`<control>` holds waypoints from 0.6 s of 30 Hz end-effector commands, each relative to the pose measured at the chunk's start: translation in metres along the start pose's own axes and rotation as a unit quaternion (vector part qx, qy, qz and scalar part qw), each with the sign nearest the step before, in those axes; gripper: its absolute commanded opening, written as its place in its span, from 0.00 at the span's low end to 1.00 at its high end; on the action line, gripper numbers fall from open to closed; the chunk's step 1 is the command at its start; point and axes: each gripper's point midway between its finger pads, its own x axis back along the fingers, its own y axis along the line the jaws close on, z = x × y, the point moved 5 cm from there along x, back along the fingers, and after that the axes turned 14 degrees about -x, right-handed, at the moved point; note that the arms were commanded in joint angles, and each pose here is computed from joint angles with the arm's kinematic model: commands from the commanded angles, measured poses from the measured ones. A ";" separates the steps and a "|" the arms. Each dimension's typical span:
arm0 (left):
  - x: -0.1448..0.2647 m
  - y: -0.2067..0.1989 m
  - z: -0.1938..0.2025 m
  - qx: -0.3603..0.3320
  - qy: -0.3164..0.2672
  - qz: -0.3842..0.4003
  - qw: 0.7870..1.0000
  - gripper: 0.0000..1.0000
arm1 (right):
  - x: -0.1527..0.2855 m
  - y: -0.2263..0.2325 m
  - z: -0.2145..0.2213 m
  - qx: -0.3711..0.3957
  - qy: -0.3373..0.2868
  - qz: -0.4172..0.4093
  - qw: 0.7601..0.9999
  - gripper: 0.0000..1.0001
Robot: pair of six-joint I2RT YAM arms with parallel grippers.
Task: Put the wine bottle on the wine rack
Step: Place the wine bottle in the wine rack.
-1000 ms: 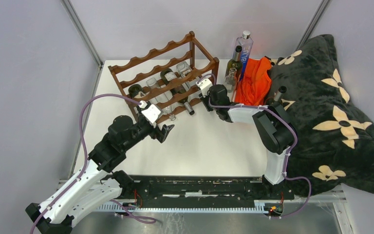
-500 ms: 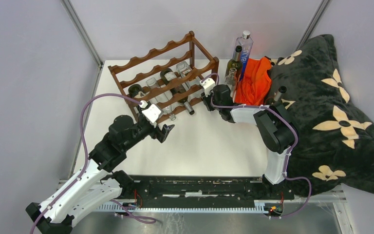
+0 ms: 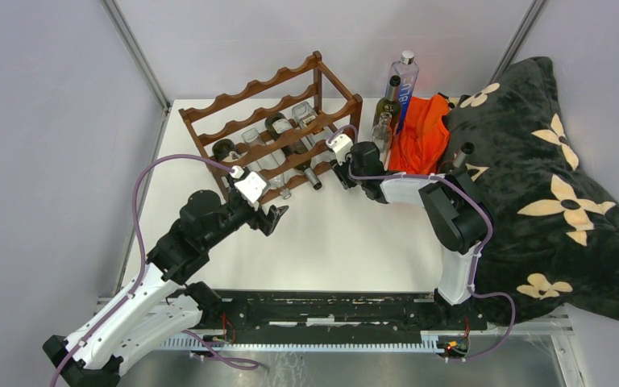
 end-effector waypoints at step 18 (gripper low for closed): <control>-0.002 0.005 -0.011 -0.007 -0.027 -0.003 1.000 1.00 | -0.014 0.013 0.005 -0.034 0.016 -0.026 0.999 0.06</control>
